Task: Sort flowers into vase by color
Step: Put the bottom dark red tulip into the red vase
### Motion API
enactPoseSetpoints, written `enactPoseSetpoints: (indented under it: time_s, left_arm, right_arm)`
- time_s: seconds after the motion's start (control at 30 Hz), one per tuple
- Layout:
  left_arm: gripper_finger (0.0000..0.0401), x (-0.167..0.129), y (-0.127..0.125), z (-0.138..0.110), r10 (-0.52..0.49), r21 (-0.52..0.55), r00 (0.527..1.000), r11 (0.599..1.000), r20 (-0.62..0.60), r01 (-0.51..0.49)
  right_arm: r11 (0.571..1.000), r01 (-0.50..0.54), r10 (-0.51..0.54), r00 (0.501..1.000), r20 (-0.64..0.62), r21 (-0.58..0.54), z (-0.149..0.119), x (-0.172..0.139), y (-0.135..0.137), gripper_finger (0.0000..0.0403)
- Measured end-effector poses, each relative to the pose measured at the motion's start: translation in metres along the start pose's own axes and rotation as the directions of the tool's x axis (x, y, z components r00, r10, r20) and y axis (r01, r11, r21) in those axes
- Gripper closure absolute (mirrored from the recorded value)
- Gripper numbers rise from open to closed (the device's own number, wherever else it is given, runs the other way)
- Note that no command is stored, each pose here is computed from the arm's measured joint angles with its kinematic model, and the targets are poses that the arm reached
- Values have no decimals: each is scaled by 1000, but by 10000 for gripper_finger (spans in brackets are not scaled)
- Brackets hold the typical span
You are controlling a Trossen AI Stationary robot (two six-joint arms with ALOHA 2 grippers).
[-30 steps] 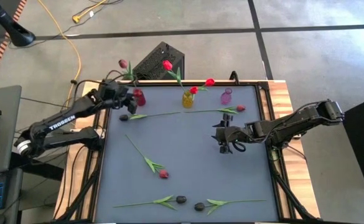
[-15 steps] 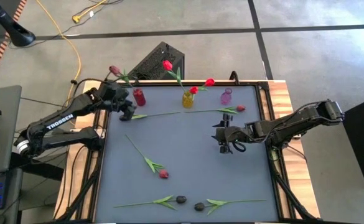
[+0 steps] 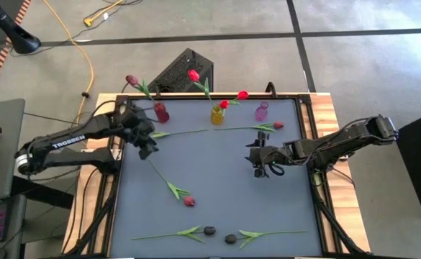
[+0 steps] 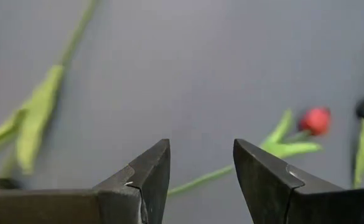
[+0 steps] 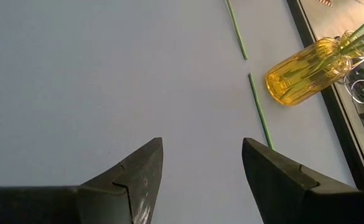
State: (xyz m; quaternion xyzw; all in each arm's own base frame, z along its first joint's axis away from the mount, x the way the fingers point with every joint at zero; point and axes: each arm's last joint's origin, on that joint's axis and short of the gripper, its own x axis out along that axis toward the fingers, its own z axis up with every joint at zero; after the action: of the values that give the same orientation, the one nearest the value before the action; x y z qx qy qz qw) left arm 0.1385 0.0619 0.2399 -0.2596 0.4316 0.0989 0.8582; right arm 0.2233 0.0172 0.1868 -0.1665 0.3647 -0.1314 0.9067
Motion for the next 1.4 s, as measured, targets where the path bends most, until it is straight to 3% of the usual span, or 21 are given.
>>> enactPoseSetpoints:
  time_s: [0.2,0.37,0.77,1.0,1.4]
  left_arm:
    - [236,7,-27,-7,-89,111,994,989,-69,96]
    - [236,15,-50,-17,-150,310,976,931,-157,193]
    - [237,51,-92,-23,-174,474,963,843,-208,254]
    - [237,85,-99,-35,-35,545,949,812,-312,209]
    - [237,134,-92,-46,188,719,911,678,-368,150]
  right_arm:
    - [1000,1,-1,1000,3,1,0,0,0,159]
    - [1000,2,-2,1000,10,5,1,0,0,159]
    - [1000,3,-3,1000,21,12,2,0,0,159]
    - [1000,3,-3,1000,20,8,2,0,0,159]
    - [1000,3,-3,1000,20,1,2,0,0,159]
